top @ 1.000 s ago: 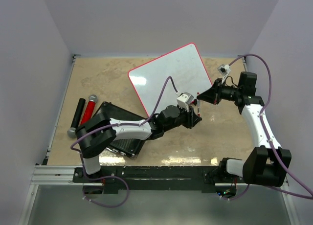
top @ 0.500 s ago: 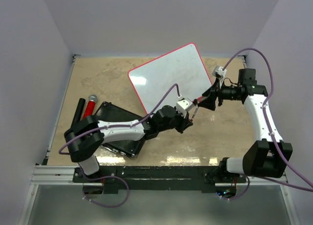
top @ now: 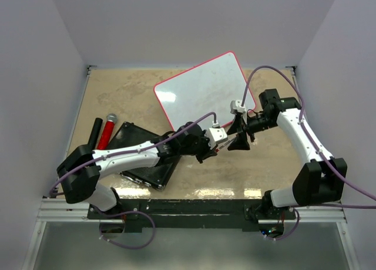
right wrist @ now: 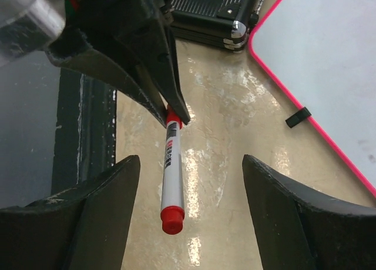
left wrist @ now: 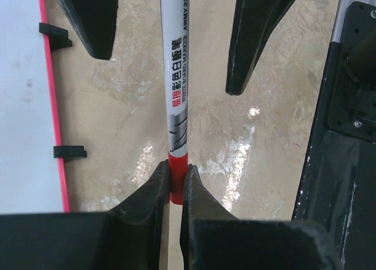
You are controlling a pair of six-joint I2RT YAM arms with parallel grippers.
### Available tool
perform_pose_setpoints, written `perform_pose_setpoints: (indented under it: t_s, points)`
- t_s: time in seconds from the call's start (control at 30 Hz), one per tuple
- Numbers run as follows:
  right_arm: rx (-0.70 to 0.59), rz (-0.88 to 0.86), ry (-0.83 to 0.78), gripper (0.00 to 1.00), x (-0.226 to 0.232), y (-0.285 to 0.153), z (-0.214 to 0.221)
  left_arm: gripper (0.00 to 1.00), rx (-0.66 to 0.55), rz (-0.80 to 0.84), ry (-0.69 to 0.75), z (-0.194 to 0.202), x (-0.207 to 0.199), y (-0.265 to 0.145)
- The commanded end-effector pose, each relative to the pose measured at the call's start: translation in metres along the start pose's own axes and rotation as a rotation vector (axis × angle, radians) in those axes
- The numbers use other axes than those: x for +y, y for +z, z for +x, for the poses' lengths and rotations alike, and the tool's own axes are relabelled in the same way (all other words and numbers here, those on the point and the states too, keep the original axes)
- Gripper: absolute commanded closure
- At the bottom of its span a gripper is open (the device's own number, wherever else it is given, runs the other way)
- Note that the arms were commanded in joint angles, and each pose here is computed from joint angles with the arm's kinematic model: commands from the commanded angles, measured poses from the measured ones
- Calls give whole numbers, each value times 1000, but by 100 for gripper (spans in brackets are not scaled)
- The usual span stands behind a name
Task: Write a sentence on the whiteboard
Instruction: Pass from the right arm to the left, then pass from the left arm to the right
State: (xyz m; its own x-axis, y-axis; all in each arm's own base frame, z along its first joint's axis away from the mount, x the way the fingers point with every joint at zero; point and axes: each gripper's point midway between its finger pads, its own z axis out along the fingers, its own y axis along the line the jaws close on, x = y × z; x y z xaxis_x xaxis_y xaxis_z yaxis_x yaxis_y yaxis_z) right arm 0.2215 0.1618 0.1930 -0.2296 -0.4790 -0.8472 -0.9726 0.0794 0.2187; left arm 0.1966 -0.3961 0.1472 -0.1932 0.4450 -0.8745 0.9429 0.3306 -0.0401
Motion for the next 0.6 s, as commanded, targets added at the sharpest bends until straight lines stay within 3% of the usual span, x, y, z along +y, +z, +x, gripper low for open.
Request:
perform_pose_setpoints:
  t_s: [0.0,0.2,0.57]
  points:
    - [8,-36,0,30,9,5,2,100,-61,20,93,-25,2,-15]
    - [11,-92,29,51,16,17,0,100,-25,28,100,-16,2,-13]
    - [41,-118,54,66,19,26,3,100,-28,13,95,-14,9,-13]
